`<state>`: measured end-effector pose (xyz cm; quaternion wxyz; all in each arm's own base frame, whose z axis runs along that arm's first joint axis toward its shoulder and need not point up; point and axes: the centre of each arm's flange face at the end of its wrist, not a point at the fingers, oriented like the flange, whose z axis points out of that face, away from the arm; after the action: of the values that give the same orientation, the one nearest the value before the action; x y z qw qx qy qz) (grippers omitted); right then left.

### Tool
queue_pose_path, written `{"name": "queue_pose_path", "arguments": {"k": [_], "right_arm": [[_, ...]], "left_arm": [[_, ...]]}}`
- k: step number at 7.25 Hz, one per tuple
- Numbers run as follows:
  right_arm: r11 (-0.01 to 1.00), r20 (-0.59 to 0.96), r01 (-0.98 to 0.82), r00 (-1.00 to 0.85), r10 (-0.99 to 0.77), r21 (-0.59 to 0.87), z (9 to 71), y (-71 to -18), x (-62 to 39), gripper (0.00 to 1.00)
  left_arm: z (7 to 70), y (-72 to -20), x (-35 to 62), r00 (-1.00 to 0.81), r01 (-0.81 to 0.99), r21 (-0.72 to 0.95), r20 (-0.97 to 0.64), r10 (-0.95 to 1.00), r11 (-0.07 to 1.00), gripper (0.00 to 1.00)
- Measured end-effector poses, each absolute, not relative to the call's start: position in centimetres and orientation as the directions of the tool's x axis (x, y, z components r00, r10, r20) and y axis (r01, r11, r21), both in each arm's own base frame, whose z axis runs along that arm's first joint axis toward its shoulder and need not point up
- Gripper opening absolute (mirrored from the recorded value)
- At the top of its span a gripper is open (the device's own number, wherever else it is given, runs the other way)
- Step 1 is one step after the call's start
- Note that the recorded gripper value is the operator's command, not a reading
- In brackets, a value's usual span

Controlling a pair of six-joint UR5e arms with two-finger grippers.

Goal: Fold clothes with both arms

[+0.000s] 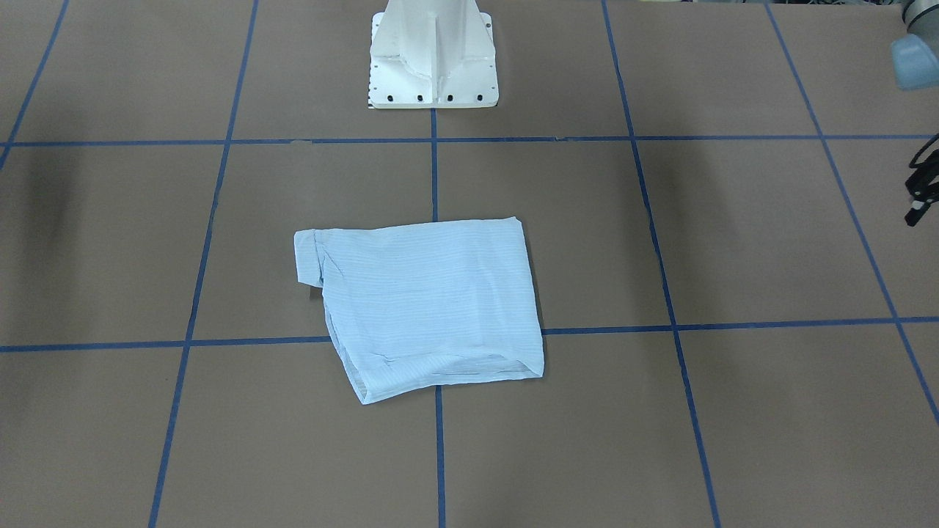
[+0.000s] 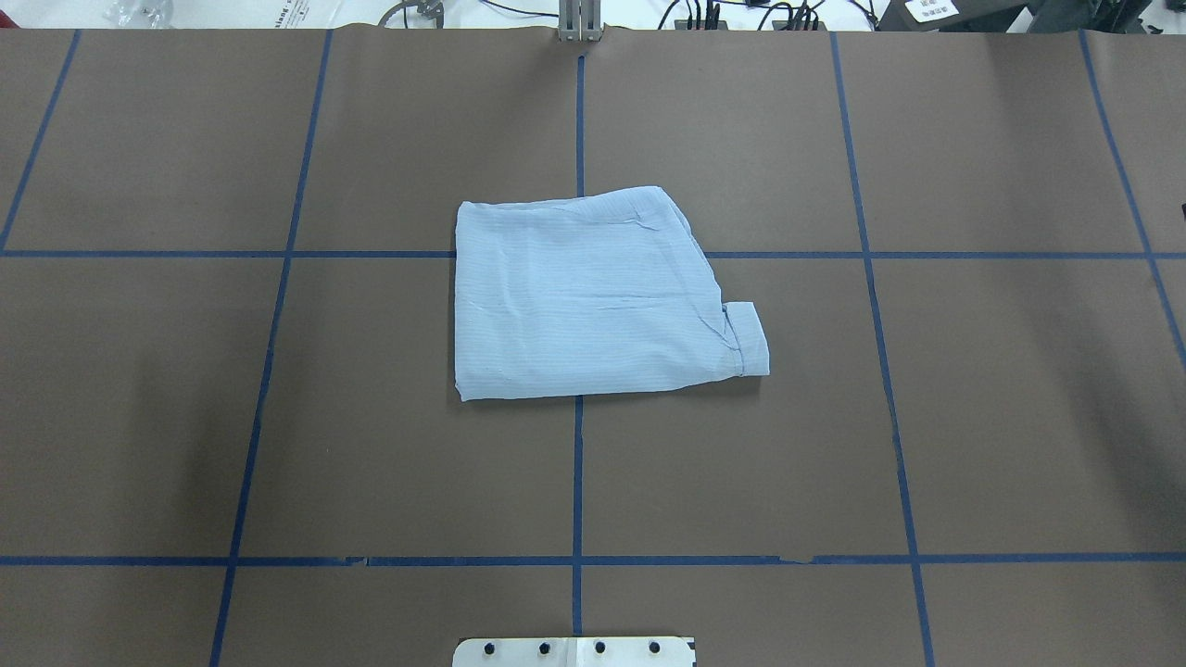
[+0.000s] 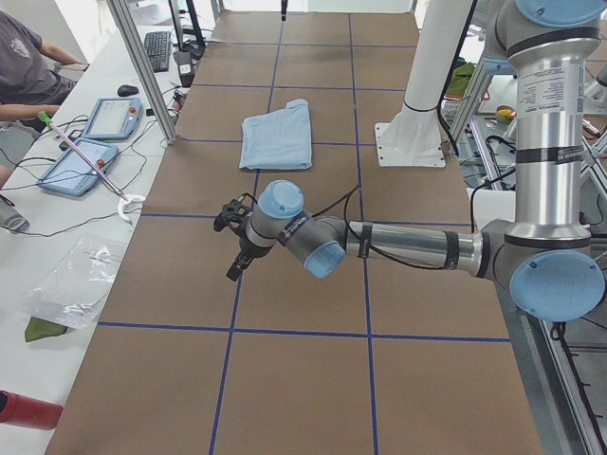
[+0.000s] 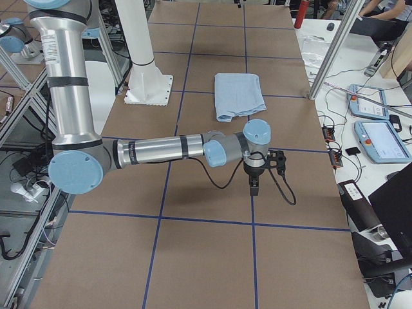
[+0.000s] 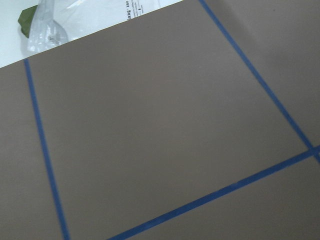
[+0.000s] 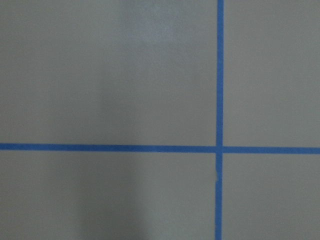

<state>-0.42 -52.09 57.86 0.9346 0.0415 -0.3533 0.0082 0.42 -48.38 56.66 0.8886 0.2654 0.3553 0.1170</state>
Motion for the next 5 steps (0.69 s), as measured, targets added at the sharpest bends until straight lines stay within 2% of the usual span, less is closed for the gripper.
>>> {"name": "queue_pose_path", "arguments": {"k": [2, 5], "right_arm": [[0.999, 0.649, 0.000, 0.760, -0.034, 0.052, 58.4, -49.8, 1.8, 1.00], [0.999, 0.648, 0.010, 0.761, -0.035, 0.041, 59.0, -49.0, 2.2, 1.00]], "left_arm": [[58.1, -47.6, -1.3, 0.708, -0.036, 0.512, -0.593, 0.384, 0.858, 1.00], [58.0, -47.1, -1.4, 0.676, -0.037, 0.493, -0.629, 0.385, 0.869, 1.00]]}}
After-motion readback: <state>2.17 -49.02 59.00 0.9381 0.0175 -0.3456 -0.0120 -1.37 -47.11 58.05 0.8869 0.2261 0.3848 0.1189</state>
